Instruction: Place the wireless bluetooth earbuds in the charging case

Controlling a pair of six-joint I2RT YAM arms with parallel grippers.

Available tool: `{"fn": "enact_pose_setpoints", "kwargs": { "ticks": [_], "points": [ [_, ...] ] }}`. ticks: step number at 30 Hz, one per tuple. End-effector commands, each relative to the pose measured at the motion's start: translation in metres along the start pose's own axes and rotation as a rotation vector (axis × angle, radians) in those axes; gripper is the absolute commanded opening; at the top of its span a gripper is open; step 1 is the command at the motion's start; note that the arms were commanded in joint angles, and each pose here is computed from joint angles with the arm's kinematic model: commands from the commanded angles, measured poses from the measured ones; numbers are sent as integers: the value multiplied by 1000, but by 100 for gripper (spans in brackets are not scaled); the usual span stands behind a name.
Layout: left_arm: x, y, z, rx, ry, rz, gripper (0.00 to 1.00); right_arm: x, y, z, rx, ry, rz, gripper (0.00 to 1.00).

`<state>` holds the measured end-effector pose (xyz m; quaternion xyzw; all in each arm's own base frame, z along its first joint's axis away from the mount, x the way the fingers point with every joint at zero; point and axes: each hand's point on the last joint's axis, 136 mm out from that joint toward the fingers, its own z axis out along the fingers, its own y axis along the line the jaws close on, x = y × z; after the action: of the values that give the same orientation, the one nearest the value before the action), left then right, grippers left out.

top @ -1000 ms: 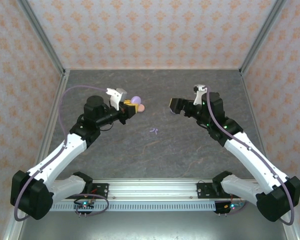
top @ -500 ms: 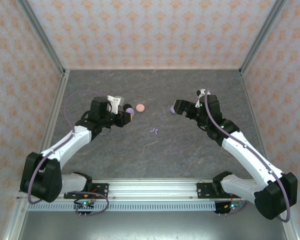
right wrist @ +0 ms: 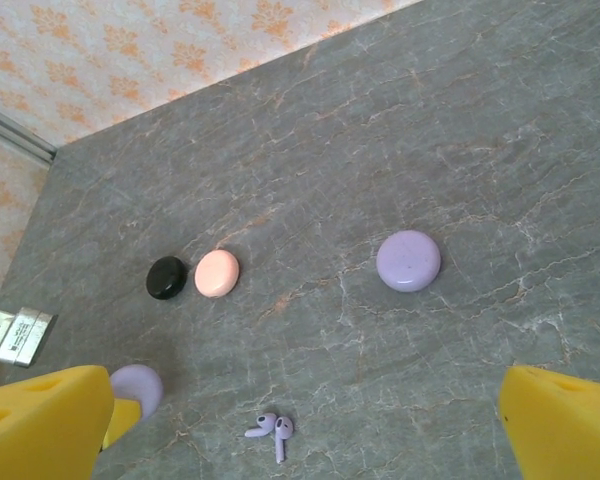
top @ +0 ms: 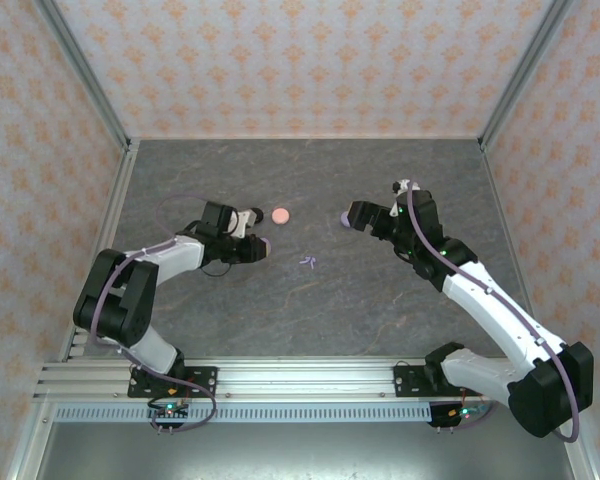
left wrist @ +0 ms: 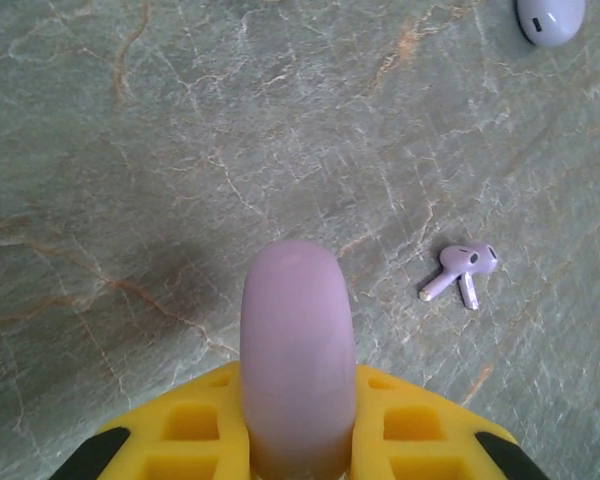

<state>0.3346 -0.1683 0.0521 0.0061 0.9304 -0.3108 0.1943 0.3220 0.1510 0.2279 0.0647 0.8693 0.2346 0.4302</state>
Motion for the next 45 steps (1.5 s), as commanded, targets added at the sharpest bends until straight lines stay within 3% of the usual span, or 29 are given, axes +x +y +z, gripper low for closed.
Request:
{"fn": "enact_pose_setpoints", "kwargs": {
  "ticks": [1, 4, 12, 19, 28, 36, 45],
  "points": [
    [-9, 10, 4, -32, -16, -44, 13, 2, -11, -3, 48, -3, -13, 99],
    [-3, 18, 10, -45, -7, -68, 19, 4, -14, -4, 62, 3, -22, 99],
    [0, 29, 10, -92, -15, -80, 46, 13, -26, -4, 118, 46, -73, 99],
    [-11, 27, -9, -138, -76, -46, 63, 30, -48, 2, 247, 178, -198, 99],
    [-57, -23, -77, -68, -324, 53, 70, 47, -71, 34, 365, 354, -376, 99],
    [-82, -58, -158, -72, -592, 133, 88, 56, -76, 98, 385, 532, -467, 100],
    [-72, -62, -188, -112, -646, 170, 95, 63, -77, 158, 286, 653, -387, 95]
  ]
}}
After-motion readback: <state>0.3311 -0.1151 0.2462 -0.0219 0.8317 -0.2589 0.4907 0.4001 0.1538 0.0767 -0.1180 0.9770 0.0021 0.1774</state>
